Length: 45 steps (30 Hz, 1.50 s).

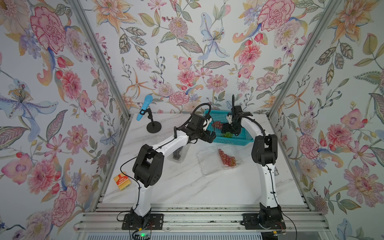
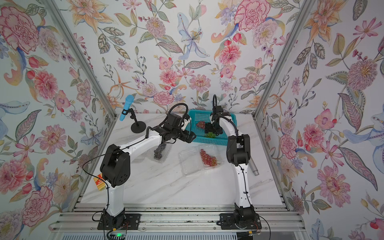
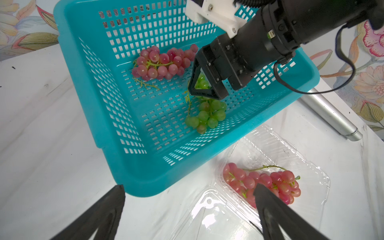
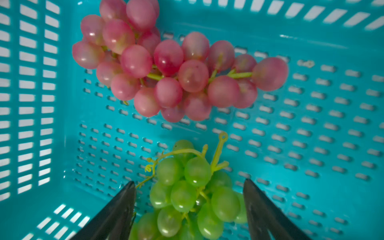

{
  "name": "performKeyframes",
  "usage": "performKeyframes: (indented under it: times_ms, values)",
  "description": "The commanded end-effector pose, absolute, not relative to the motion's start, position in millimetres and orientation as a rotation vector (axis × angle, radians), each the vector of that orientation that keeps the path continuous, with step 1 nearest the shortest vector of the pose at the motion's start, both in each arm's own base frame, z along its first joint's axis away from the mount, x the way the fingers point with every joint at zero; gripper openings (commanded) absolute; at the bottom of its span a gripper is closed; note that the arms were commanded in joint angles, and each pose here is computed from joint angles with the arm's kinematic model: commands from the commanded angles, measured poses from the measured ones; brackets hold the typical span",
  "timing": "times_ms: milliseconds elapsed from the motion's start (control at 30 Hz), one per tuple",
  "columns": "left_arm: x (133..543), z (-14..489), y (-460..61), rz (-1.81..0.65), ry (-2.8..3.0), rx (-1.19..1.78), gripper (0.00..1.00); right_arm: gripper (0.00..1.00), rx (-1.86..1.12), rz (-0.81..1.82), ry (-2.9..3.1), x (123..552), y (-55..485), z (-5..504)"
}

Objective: Pack grapes into containers
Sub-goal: Adjust the grape in the basket.

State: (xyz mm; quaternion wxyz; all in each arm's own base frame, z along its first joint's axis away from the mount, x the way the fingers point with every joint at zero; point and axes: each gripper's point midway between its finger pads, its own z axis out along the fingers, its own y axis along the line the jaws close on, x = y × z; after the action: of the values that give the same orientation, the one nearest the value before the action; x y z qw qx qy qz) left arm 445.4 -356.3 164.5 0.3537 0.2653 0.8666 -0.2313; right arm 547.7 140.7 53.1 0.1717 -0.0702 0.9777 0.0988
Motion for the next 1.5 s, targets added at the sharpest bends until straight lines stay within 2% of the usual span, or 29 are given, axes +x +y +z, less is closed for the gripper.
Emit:
performKeyframes:
  times_ms: [0,100,233,400,500,600,700,900,1200,1300,1467]
  values:
    - [450,166,-351,-0.578,2.235,0.686,1.0,0.8,-0.286,0.164,2.787,549,143,44]
    - [449,165,-349,-0.568,2.241,0.686,1.0,0.79,-0.293,0.054,2.808,553,136,32]
    - [449,165,-348,-0.566,2.243,0.683,1.0,0.73,-0.23,-0.126,2.831,555,106,21]
    - [451,164,-350,-0.575,2.244,0.68,1.0,0.66,-0.11,-0.224,2.819,563,68,23]
    - [451,163,-352,-0.581,2.244,0.68,1.0,0.62,-0.082,-0.223,2.798,572,58,28]
    - [452,164,-353,-0.581,2.242,0.677,1.0,0.5,-0.055,-0.204,2.769,582,50,35]
    - [453,163,-353,-0.58,2.243,0.676,1.0,0.44,-0.02,-0.214,2.732,592,40,45]
    - [453,163,-351,-0.575,2.245,0.672,1.0,0.39,0.04,-0.143,2.686,605,25,61]
    - [453,163,-352,-0.578,2.239,0.669,1.0,0.44,0.05,0.05,2.677,599,34,83]
    - [452,162,-350,-0.573,2.239,0.673,1.0,0.54,0.034,0.085,2.685,595,39,85]
    - [450,162,-349,-0.568,2.237,0.681,1.0,0.61,-0.023,0.091,2.691,597,47,77]
